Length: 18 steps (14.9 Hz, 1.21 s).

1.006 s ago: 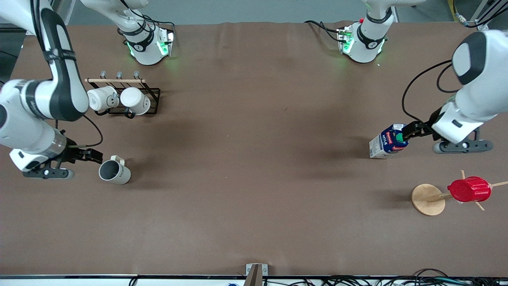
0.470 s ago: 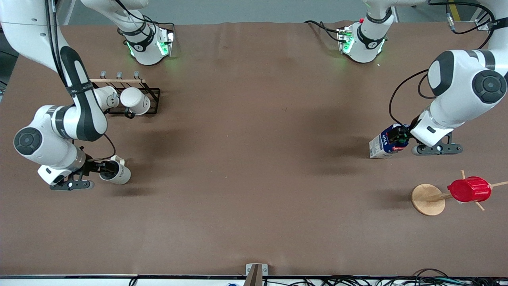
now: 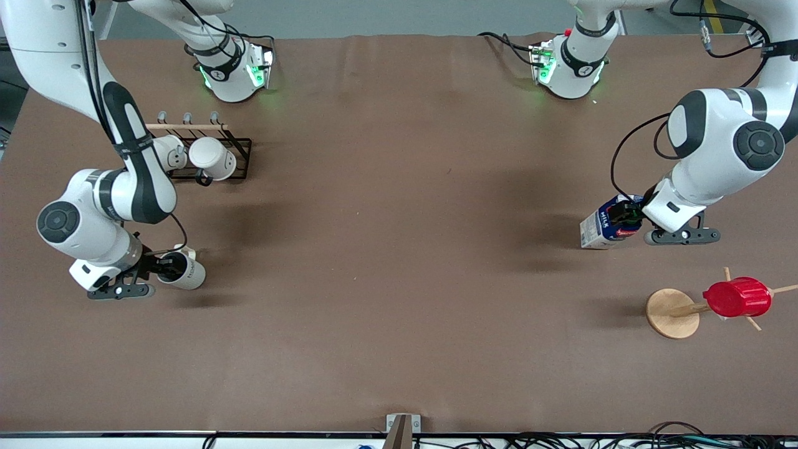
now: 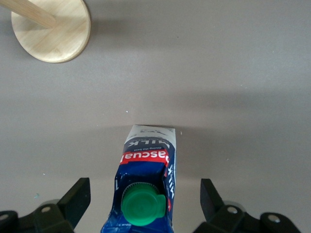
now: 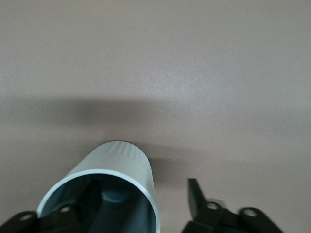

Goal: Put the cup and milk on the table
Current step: 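Carry the mug and the milk carton toward the table middle with both grippers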

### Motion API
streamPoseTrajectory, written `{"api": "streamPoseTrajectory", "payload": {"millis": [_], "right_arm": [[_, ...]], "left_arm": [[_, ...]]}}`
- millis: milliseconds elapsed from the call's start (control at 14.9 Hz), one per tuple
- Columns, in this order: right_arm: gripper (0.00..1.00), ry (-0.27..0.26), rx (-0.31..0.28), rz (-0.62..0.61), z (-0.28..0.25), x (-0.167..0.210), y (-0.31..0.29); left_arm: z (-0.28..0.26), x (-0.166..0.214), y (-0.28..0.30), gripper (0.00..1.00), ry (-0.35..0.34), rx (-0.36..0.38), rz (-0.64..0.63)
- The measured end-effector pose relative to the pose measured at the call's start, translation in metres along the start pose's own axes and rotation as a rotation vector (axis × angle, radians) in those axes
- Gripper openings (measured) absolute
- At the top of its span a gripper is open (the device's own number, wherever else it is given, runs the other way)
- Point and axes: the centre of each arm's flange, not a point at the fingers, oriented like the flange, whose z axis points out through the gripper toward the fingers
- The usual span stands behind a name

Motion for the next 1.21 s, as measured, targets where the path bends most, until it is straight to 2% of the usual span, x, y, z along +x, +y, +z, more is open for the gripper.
{"api": "streamPoseTrajectory", "payload": {"millis": [201, 470, 671, 805, 939, 1073, 1207], "right_arm": [[0.37, -0.001, 0.0, 0.0, 0.003, -0.001, 0.0], [0.07, -0.003, 0.0, 0.001, 0.003, -0.001, 0.0], [0.05, -0.044, 0.011, -0.006, -0.01, 0.002, -0.007], [0.05, -0.078, 0.024, -0.017, -0.049, 0.012, -0.027], [0.05, -0.112, 0.058, -0.036, -0.104, 0.021, -0.08], [0.05, -0.099, 0.091, -0.05, -0.153, 0.024, -0.158], [0.05, -0.062, 0.128, -0.06, -0.18, 0.017, -0.242]], "left_arm": [[0.01, -0.004, 0.001, 1.0, -0.006, 0.0, 0.003], [0.018, -0.009, 0.001, 0.99, -0.022, 0.0, 0.003], [0.021, -0.011, 0.001, 0.99, -0.029, 0.0, 0.003], [0.021, -0.011, 0.001, 0.98, -0.03, 0.0, 0.003], [0.022, -0.012, 0.001, 0.96, -0.031, 0.0, 0.003], [0.022, -0.012, -0.001, 0.8, -0.03, 0.0, -0.001], [0.02, -0.011, -0.003, 0.57, -0.024, 0.0, -0.005]]}}
